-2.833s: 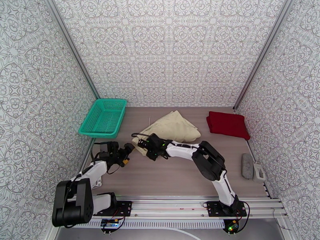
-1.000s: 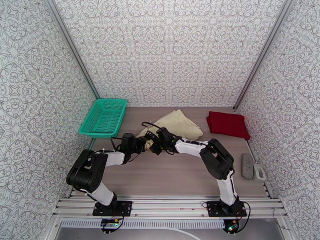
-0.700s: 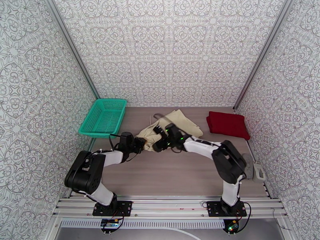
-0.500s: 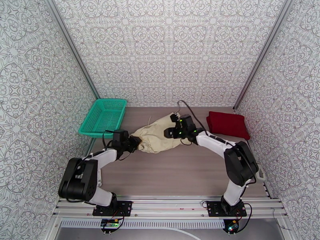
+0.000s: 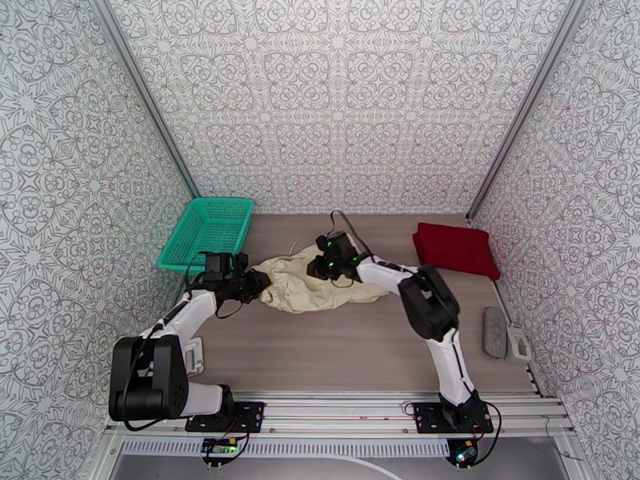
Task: Fold and stack the mixed laundry pile
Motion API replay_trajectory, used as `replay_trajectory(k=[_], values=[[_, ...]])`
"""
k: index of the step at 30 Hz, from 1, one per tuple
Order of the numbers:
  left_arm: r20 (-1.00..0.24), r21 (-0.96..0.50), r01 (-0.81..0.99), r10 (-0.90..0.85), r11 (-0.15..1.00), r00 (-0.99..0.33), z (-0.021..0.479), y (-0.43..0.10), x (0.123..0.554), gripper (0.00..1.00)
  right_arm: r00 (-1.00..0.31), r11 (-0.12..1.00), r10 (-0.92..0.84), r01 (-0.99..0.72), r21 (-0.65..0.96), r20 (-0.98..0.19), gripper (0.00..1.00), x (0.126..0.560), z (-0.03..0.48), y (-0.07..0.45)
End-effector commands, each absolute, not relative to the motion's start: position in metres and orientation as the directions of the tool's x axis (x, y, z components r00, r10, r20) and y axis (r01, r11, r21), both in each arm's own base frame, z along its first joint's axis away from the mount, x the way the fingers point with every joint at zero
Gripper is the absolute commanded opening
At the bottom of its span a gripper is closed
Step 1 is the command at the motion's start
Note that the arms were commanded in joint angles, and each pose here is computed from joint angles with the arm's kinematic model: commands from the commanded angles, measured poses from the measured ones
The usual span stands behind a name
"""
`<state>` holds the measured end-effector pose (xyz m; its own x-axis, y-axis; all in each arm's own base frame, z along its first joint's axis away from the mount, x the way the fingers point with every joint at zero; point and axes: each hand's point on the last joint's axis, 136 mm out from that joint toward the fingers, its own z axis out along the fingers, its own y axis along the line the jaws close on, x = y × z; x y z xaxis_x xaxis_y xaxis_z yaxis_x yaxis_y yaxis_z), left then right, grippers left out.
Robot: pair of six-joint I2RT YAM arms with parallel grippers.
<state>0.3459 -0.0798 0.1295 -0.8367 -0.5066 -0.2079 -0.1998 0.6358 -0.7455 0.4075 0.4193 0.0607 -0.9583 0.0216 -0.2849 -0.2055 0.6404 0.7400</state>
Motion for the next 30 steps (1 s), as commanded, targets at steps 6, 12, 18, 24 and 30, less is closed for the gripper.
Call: replay_trajectory(k=[6, 12, 18, 24, 30], values=[[-0.297, -0.671, -0.107, -0.398, 0.733, -0.868, 0.168, -0.053, 0.334, 0.0, -0.94, 0.786, -0.04, -0.239, 0.571, -0.338, 0.05, 0.417, 0.024, 0.385], [-0.299, -0.663, -0.099, -0.384, 0.742, -0.874, 0.169, -0.051, 0.334, 0.0, -0.926, 0.787, -0.071, -0.28, 0.55, -0.371, 0.21, 0.414, 0.065, 0.35], [-0.311, -0.651, -0.085, -0.367, 0.754, -0.877, 0.171, -0.052, 0.333, 0.0, -0.911, 0.748, -0.044, -0.303, 0.591, -0.411, 0.27, 0.399, 0.122, 0.345], [-0.354, -0.602, -0.043, -0.314, 0.797, -0.881, 0.187, -0.064, 0.338, 0.0, -0.932, 0.684, -0.072, -0.306, 0.662, -0.356, 0.12, 0.384, 0.102, 0.39], [-0.402, -0.51, -0.027, -0.266, 0.86, -0.876, 0.2, -0.07, 0.342, 0.0, -0.955, 0.637, -0.091, -0.272, 0.721, -0.281, 0.05, 0.373, 0.064, 0.432]])
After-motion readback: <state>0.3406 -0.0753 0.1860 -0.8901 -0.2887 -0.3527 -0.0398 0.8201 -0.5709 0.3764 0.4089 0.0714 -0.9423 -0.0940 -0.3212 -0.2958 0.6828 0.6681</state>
